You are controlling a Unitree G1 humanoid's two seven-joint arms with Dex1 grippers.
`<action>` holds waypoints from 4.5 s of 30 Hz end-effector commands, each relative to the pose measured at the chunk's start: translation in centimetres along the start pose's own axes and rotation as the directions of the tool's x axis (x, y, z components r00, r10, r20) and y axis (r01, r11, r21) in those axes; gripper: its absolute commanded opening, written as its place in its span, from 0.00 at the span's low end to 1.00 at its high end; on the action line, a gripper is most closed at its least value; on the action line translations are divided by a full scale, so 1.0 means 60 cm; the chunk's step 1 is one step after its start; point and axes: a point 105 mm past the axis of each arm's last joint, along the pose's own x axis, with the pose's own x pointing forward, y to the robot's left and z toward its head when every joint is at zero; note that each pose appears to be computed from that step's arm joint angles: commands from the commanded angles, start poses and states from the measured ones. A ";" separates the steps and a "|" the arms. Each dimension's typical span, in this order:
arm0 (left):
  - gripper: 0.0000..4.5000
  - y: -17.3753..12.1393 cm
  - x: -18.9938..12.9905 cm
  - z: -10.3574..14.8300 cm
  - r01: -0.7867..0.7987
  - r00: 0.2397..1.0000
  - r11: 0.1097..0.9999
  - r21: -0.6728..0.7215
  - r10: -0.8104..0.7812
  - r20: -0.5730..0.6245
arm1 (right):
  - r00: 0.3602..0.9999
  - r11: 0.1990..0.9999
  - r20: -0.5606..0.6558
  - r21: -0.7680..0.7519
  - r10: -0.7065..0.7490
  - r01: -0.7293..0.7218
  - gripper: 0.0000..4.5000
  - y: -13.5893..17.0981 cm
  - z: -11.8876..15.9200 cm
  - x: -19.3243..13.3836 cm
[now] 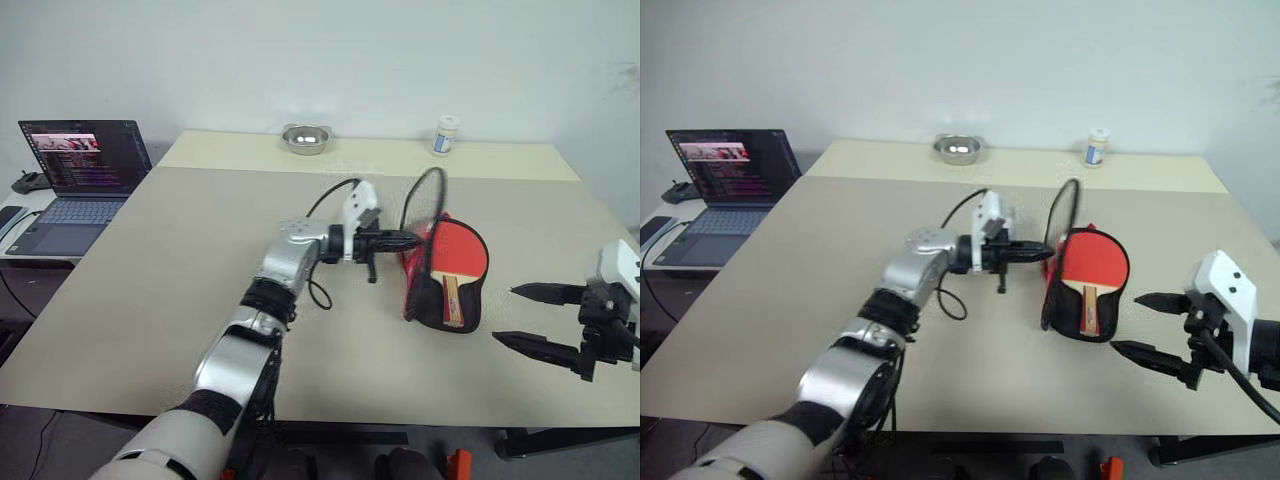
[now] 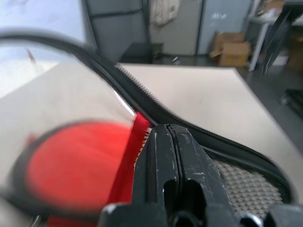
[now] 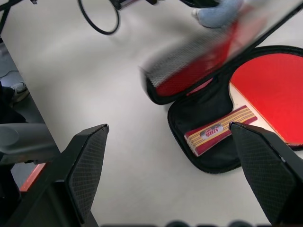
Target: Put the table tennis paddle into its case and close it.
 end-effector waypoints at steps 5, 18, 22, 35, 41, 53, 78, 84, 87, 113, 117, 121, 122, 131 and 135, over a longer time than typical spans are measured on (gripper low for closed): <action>0.00 -0.001 0.031 0.001 -0.010 1.000 0.998 0.063 0.010 0.000 | 0.993 0.993 0.018 -0.019 -0.114 0.114 1.00 -0.036 0.004 -0.004; 0.00 -0.011 -0.124 -0.006 -0.052 0.999 0.992 0.113 0.053 -0.007 | 0.908 0.883 -0.010 0.230 -0.418 0.409 1.00 -0.161 -0.060 0.105; 0.00 -0.023 -0.142 0.007 -0.058 0.998 0.991 0.118 0.060 -0.008 | 0.891 0.856 -0.013 0.270 -0.454 0.440 1.00 -0.180 -0.071 0.130; 0.00 -0.058 -0.179 0.027 0.038 0.997 0.992 0.117 -0.030 -0.071 | 0.916 0.862 -0.106 0.310 -0.387 0.401 1.00 -0.185 -0.117 0.173; 0.00 -0.049 -0.193 0.022 0.016 0.994 0.994 0.111 -0.003 -0.110 | 0.934 0.878 -0.110 0.318 -0.339 0.357 1.00 -0.178 -0.123 0.196; 0.00 -0.055 -0.200 0.010 0.027 0.988 0.993 0.117 -0.009 -0.153 | 0.950 0.872 -0.184 0.383 -0.250 0.304 0.51 -0.172 -0.159 0.235; 0.00 -0.144 -0.273 -0.046 0.198 0.940 0.980 -0.006 -0.192 -0.282 | 0.981 0.954 0.030 0.227 0.191 -0.193 0.00 0.055 -0.033 0.305; 0.00 -0.153 -0.279 -0.059 0.200 0.936 0.979 -0.031 -0.201 -0.290 | 0.985 0.948 -0.015 0.274 0.171 -0.160 0.00 0.063 -0.063 0.272; 0.00 -0.154 -0.281 -0.066 0.202 0.934 0.979 -0.035 -0.203 -0.294 | 0.984 0.945 -0.042 0.289 0.175 -0.156 0.00 0.075 -0.081 0.241; 0.00 -0.154 -0.275 -0.079 0.196 0.937 0.980 -0.040 -0.199 -0.286 | 0.988 0.931 -0.111 0.360 0.108 -0.062 0.00 0.070 -0.112 0.194; 0.00 -0.153 -0.272 -0.079 0.193 0.939 0.981 -0.034 -0.195 -0.283 | 0.990 0.926 -0.107 0.374 0.089 -0.043 0.11 0.068 -0.111 0.195; 0.00 -0.152 -0.270 -0.078 0.186 0.943 0.982 -0.031 -0.187 -0.277 | 0.983 0.952 -0.157 0.301 0.100 -0.049 0.40 0.069 -0.119 0.182; 0.00 -0.151 -0.269 -0.078 0.185 0.943 0.982 -0.029 -0.186 -0.275 | 0.979 0.957 -0.174 0.284 0.108 -0.055 0.48 0.070 -0.123 0.177; 0.00 -0.145 -0.267 -0.077 0.148 0.954 0.989 -0.012 -0.146 -0.264 | 0.967 0.976 -0.141 0.071 0.214 -0.205 0.99 0.074 -0.072 0.129; 0.00 -0.139 -0.270 -0.078 0.118 0.959 0.993 -0.005 -0.115 -0.259 | 0.986 0.986 -0.021 -0.021 0.164 -0.165 0.99 0.040 -0.015 0.128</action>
